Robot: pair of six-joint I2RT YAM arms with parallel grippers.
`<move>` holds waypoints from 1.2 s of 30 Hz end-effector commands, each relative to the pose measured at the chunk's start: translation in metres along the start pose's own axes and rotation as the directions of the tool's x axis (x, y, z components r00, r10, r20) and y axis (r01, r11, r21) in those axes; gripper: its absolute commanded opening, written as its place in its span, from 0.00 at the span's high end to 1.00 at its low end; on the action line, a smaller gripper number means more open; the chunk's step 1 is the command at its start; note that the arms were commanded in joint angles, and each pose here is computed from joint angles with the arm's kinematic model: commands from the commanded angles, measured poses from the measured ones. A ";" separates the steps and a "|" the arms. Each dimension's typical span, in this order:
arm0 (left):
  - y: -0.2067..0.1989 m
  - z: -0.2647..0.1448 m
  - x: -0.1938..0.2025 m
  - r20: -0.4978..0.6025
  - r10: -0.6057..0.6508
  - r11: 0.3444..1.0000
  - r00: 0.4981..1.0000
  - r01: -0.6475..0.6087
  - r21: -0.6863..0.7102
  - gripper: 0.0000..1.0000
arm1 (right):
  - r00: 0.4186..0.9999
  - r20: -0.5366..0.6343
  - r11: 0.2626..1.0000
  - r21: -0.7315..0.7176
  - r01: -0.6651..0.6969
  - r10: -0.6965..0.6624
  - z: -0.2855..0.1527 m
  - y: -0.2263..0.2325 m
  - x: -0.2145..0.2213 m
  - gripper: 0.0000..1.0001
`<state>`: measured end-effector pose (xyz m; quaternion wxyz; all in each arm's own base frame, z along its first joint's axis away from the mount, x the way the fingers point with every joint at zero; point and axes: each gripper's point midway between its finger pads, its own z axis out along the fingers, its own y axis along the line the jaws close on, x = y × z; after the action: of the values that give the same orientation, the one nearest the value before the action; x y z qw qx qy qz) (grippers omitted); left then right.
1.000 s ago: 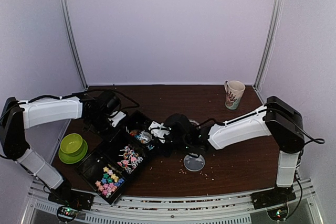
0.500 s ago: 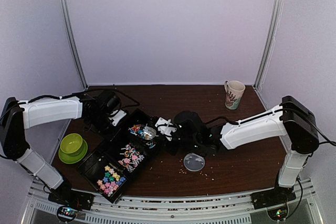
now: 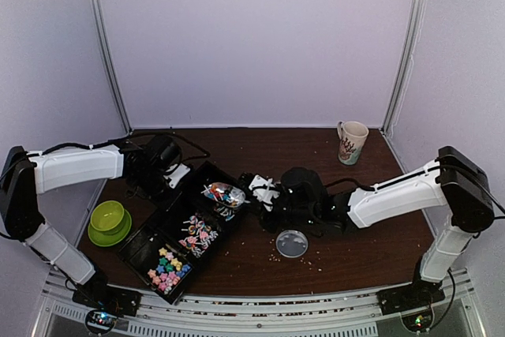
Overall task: Pack the candies
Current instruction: Place the fake candies in the packing box.
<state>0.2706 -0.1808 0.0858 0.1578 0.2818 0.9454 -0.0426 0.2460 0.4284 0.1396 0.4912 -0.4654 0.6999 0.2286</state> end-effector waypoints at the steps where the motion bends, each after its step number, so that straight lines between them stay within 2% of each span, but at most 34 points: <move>1: -0.005 -0.020 -0.037 0.141 -0.024 0.999 0.990 0.018 0.045 1.00 | 0.990 0.139 1.000 -0.002 -0.009 0.009 -0.010 -0.003 -0.033 1.00; 8: -0.005 -0.021 -0.037 0.141 -0.025 0.999 0.990 0.019 0.042 1.00 | 0.984 0.181 1.000 0.018 -0.005 0.002 -0.020 -0.007 -0.044 1.00; 15: -0.003 -0.022 -0.038 0.147 -0.026 0.999 0.989 0.021 0.039 1.00 | 0.987 0.153 0.995 0.099 0.024 -0.040 -0.043 -0.022 -0.046 1.00; 22: -0.001 -0.025 -0.037 0.152 -0.031 0.999 0.988 0.027 0.029 1.00 | 0.998 0.055 0.973 0.227 0.030 -0.043 -0.079 -0.047 -0.033 1.00; 36: 0.000 -0.028 -0.038 0.159 -0.033 0.999 0.987 0.029 0.024 1.00 | 0.993 -0.078 0.924 0.378 -0.050 0.086 -0.136 -0.076 0.002 1.00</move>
<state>0.2713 -0.1801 0.0861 0.1589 0.2800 0.9458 -0.0417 0.2463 0.3113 0.2048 0.5381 -0.3828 0.7425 0.1121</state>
